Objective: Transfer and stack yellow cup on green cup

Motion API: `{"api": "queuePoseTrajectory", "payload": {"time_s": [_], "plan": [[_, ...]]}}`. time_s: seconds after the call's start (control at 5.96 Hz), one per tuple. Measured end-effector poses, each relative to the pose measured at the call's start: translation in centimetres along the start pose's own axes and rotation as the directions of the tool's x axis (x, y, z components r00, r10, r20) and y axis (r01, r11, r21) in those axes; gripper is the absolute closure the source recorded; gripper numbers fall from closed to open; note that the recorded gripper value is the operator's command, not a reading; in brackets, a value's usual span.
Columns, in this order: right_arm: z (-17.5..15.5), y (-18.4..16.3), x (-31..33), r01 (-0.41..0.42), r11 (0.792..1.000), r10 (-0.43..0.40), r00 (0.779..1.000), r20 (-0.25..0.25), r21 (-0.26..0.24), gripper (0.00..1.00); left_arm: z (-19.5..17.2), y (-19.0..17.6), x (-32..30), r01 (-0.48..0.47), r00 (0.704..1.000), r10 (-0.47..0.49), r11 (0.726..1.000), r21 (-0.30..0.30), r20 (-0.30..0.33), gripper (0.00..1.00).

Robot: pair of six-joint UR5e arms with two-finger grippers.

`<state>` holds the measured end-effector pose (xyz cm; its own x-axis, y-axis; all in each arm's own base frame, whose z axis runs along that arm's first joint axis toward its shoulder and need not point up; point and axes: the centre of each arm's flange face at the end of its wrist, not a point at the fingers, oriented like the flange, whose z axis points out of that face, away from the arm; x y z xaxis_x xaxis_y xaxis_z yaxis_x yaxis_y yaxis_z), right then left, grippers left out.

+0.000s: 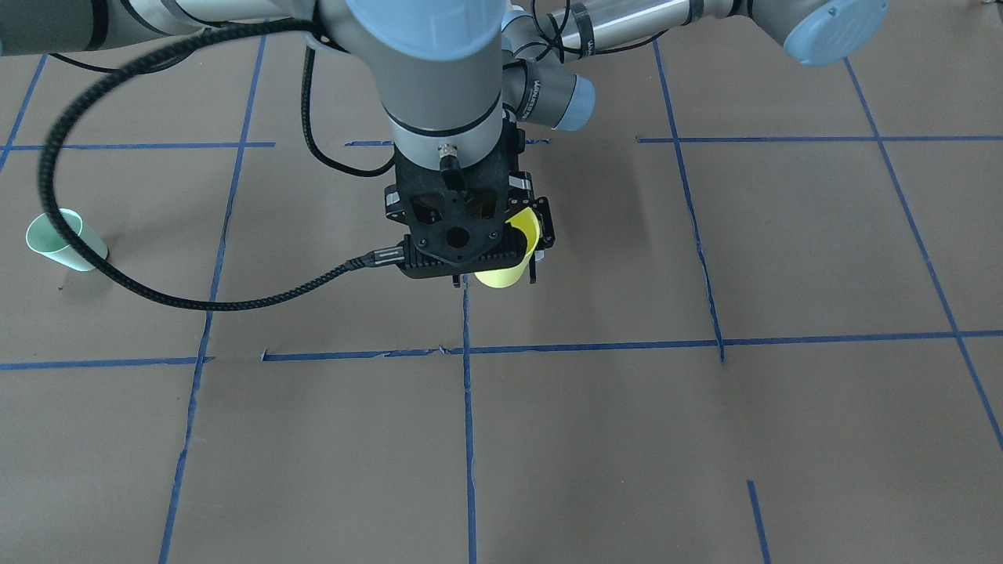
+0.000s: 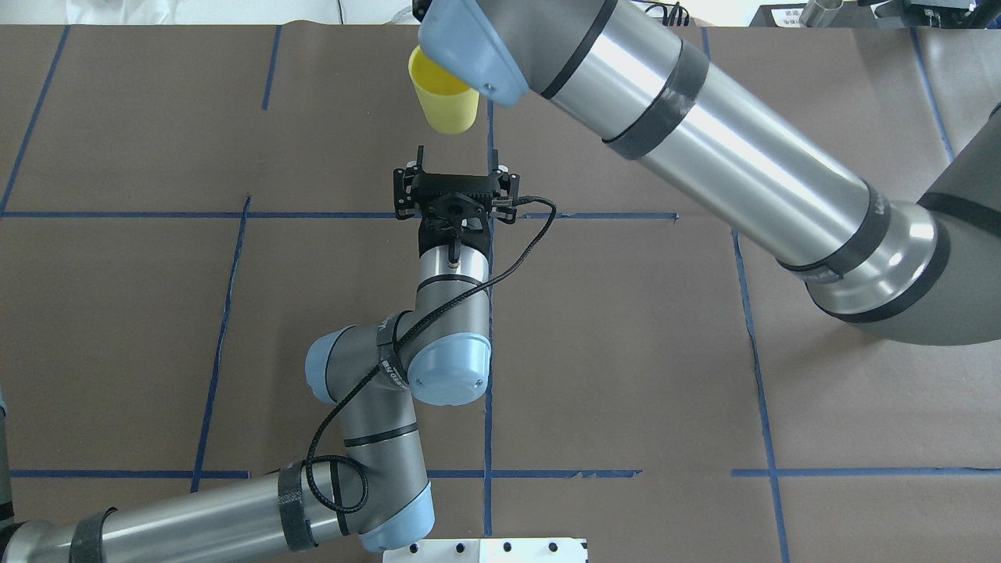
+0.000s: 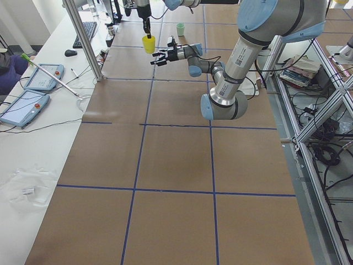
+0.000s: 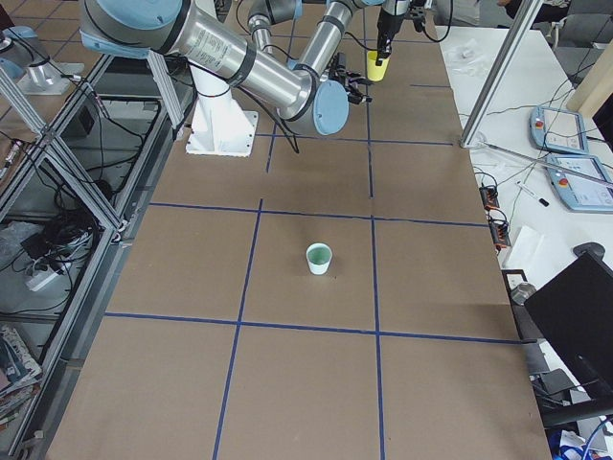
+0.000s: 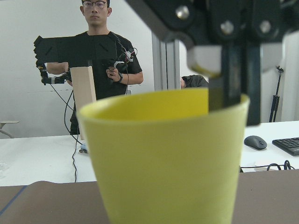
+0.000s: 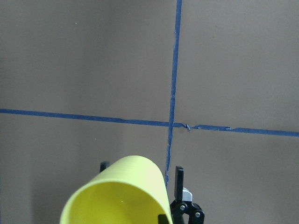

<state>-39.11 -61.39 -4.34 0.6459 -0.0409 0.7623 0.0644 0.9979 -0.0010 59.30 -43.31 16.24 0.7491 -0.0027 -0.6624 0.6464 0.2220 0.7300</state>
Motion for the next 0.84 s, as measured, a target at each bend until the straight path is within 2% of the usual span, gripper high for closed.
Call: {"api": "queuePoseTrajectory", "payload": {"time_s": [0.34, 0.5, 0.84], "plan": [[-7.9, -1.5, 1.2, -0.045, 0.998, 0.042, 0.995, 0.089, 0.041, 1.0, -0.1, 1.0, -0.6, -0.011, 1.0, 0.011, 1.0, -0.008, 0.001, 0.0], [-9.1, -1.9, 2.1, -0.065, 0.997, 0.06, 0.994, 0.095, 0.043, 1.0, -0.2, 1.1, -0.7, -0.011, 1.0, 0.011, 1.0, -0.01, 0.0, 0.02], [-7.1, -1.7, 6.8, -0.088, 0.995, 0.084, 0.993, 0.077, 0.038, 1.0, 0.2, -0.7, -1.3, -0.066, 0.998, 0.066, 0.998, 0.0, -0.008, 0.02]]}}
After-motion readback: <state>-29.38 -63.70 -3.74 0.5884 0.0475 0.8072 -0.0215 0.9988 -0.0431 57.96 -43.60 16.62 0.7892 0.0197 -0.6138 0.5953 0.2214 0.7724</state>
